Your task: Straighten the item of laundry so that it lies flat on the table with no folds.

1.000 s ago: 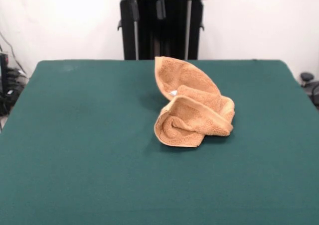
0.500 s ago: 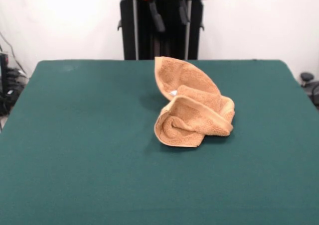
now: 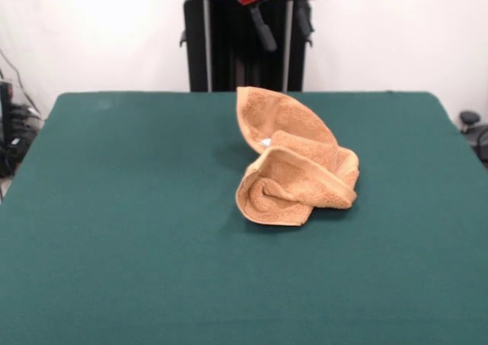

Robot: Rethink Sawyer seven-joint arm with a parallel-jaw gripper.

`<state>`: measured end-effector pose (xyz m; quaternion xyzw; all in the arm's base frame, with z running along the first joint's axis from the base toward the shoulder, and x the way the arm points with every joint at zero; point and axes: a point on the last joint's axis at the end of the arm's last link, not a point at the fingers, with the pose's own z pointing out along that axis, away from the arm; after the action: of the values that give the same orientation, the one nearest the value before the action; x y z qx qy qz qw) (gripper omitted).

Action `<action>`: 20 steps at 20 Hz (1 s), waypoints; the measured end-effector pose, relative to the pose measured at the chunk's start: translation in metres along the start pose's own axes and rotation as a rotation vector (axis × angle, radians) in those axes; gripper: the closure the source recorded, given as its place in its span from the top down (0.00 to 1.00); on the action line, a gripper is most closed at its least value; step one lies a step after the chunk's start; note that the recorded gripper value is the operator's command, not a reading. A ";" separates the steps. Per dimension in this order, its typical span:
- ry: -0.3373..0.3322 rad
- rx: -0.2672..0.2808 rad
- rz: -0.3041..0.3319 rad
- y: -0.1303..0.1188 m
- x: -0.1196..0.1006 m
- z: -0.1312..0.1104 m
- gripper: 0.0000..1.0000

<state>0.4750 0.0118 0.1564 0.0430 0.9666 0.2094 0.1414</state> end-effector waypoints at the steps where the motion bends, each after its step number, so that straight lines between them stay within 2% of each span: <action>1: -0.002 -0.004 -0.007 0.001 0.001 0.001 1.00; 7: -0.004 -0.030 -0.038 0.003 0.011 0.007 1.00; 15: 0.038 -0.067 -0.046 -0.004 0.038 0.018 1.00; 20: 0.044 -0.087 -0.046 -0.009 0.047 0.019 1.00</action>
<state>0.4357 0.0182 0.1240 0.0098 0.9601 0.2489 0.1268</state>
